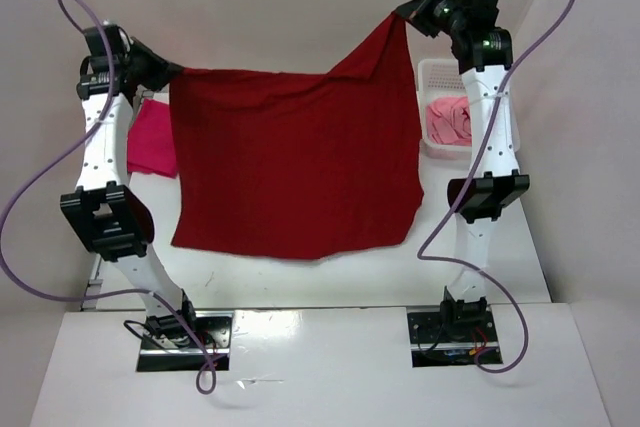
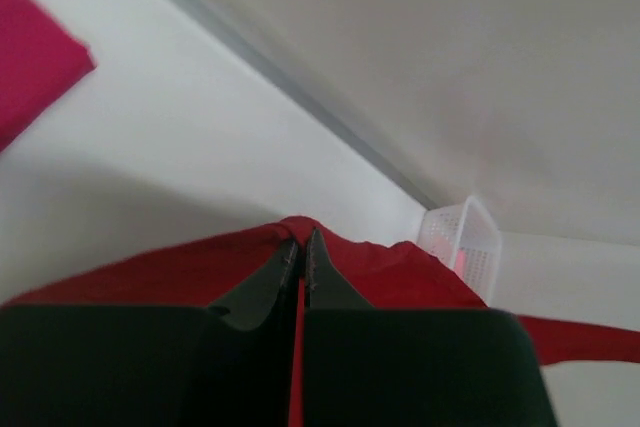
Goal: Fold and stack the t-shirts
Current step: Flatten out the tshirt
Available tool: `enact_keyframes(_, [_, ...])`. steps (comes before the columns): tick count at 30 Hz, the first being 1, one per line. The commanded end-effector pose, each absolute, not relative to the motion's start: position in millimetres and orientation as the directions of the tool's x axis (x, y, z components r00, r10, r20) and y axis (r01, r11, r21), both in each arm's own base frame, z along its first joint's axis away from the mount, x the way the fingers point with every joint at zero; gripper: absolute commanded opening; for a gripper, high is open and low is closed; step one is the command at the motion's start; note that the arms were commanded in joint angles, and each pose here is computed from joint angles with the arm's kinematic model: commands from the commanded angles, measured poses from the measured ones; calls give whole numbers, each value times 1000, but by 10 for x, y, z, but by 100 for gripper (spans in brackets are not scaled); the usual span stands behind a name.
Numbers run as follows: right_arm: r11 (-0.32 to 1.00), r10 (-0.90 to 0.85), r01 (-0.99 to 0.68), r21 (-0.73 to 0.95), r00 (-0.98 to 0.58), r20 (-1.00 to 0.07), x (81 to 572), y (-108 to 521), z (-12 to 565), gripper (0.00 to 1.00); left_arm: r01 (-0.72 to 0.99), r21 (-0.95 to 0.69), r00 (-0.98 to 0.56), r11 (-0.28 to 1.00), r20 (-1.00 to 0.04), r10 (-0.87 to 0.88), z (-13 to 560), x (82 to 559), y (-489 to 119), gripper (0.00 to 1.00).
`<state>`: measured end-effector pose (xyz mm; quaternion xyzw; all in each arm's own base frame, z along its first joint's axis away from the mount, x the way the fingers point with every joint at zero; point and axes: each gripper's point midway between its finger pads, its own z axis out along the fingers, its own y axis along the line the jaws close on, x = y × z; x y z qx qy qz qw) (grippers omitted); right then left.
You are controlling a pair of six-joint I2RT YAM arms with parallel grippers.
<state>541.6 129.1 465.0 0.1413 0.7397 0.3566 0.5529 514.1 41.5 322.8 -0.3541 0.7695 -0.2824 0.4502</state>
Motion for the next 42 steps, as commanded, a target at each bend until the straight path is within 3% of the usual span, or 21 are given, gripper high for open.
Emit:
enact_keyframes(1, [625, 682, -437, 647, -98, -725, 4844, 1064, 6006, 0, -59, -768, -181, 637, -620, -764, 4374, 5166, 395, 0])
enact_keyframes(5, [593, 717, -515, 619, -13, -697, 4544, 887, 6454, 0, 14, -774, -149, 633, -628, -764, 4791, 5201, 359, 0])
enact_keyframes(6, [588, 729, -545, 598, 37, -684, 4344, 740, 6679, 0, 92, -754, -96, 651, -657, -748, 5209, 5084, 315, 0])
enact_keyframes(10, [593, 722, -563, 575, 57, -690, 4154, 656, 6800, 0, 114, -751, -76, 650, -659, -748, 5341, 5088, 314, 0])
enact_keyframes(15, [645, 658, -477, 597, -50, -751, 4157, 662, 6380, 0, 93, -737, -88, 670, -676, -731, 5285, 5041, 317, 0])
enact_keyframes(16, [653, 646, -483, 583, -48, -762, 3902, 699, 6427, 0, 77, -717, -85, 693, -697, -712, 5241, 5014, 342, 0])
enact_keyframes(17, [656, 645, -387, 648, -159, -747, 4174, 664, 5851, 0, 13, -729, -146, 684, -678, -720, 4846, 5107, 369, 0])
enact_keyframes(18, [667, 637, -360, 652, -178, -750, 4156, 676, 5652, 0, 13, -726, -129, 687, -683, -719, 4883, 4947, 347, 0])
enact_keyframes(19, [687, 615, -386, 616, -143, -775, 3844, 738, 5691, 0, 28, -716, -115, 697, -695, -709, 4805, 4948, 351, 0])
enact_keyframes(20, [690, 619, -276, 670, -255, -743, 3989, 705, 4995, 0, 4, -723, -139, 691, -685, -715, 4595, 4917, 343, 0])
enact_keyframes(21, [713, 607, -235, 661, -266, -749, 3945, 721, 4769, 0, -64, -729, -189, 681, -662, -726, 4133, 4825, 374, 0])
enact_keyframes(23, [716, 580, -159, 680, -408, -705, 3709, 922, 4060, 0, -116, -714, -246, 691, -653, -716, 3740, 4656, 340, 0])
enact_keyframes(25, [721, 561, -34, 692, -558, -612, 3477, 944, 3166, 0, -237, -704, -337, 670, -587, -736, 2945, 4486, 385, 0])
enact_keyframes(28, [713, 565, 121, 691, -683, -463, 3080, 961, 2146, 0, -314, -667, -401, 676, -553, -731, 2394, 4215, 383, 0])
enact_keyframes(33, [712, 588, 281, 644, -740, -326, 2629, 917, 1498, 0, -497, -578, -533, 647, -385, -753, 1220, 3580, 313, 0])
enact_keyframes(38, [690, 589, 359, 628, -783, -199, 2232, 1006, 1377, 0, -574, -529, -577, 624, -280, -768, 793, 3062, 184, 0])
enact_keyframes(42, [655, 607, 415, 632, -787, -113, 1861, 1090, 1379, 0, -593, -501, -605, 630, -240, -759, 784, 2841, 118, 0])
